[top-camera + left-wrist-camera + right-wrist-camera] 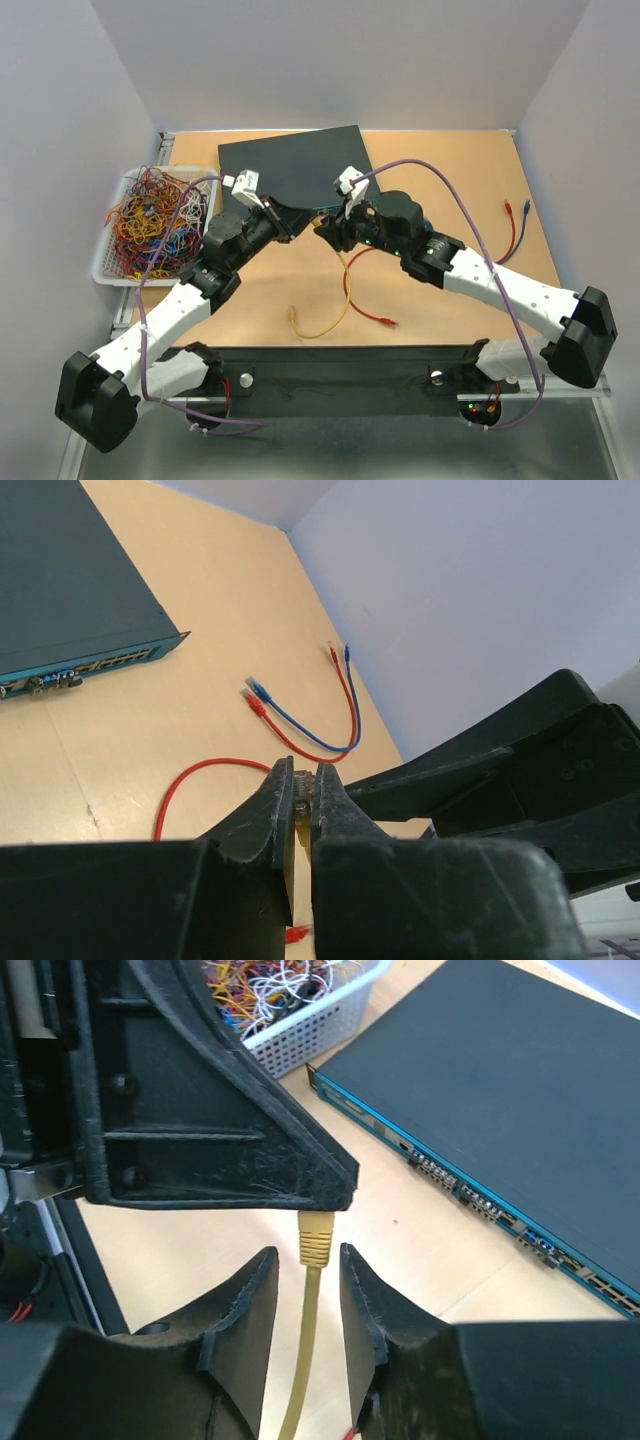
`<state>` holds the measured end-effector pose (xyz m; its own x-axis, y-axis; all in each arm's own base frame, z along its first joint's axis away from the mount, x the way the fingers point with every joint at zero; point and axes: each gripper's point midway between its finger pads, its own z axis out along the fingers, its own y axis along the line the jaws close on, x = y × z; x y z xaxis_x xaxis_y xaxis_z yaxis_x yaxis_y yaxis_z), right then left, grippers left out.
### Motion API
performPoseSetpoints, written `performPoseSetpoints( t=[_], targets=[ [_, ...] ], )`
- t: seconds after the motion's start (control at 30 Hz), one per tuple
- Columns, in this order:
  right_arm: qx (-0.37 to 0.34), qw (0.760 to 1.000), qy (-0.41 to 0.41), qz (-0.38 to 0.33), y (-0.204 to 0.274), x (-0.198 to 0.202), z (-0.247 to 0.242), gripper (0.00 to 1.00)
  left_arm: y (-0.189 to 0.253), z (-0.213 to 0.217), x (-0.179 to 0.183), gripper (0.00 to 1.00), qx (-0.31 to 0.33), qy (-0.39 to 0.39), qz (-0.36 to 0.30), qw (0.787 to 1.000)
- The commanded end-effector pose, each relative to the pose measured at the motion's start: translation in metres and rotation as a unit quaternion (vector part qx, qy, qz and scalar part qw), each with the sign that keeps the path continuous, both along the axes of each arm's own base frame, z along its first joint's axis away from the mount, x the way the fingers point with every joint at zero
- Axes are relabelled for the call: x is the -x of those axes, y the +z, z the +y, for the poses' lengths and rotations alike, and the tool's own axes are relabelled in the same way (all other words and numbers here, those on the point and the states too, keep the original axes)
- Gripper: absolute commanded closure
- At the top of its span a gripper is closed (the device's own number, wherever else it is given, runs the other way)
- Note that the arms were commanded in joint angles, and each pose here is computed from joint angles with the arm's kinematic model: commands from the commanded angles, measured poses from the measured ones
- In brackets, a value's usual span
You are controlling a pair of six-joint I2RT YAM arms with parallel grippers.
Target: Insert the plug into the switch port
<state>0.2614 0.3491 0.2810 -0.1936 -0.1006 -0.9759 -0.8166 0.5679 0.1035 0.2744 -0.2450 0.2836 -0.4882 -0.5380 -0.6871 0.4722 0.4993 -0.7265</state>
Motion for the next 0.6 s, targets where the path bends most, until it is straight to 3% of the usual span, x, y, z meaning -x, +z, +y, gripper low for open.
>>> performPoseSetpoints(
  t=[0.0,0.3,0.57],
  targets=[
    [-0.016,0.999,-0.016,-0.033,0.0272,-0.0084,0.0025,0.64,0.0384,-0.0036,0.0015,1.00,0.030,-0.005,-0.038,0.999],
    [-0.020,0.999,-0.028,-0.031,0.0290,-0.0150,0.0057,0.73,0.0325,-0.0061,0.0030,1.00,0.028,-0.008,-0.032,0.999],
    [-0.021,0.999,-0.035,-0.028,0.0254,-0.0163,0.0038,0.95,0.0295,-0.0080,0.0026,1.00,0.026,-0.010,-0.029,0.999]
  ],
)
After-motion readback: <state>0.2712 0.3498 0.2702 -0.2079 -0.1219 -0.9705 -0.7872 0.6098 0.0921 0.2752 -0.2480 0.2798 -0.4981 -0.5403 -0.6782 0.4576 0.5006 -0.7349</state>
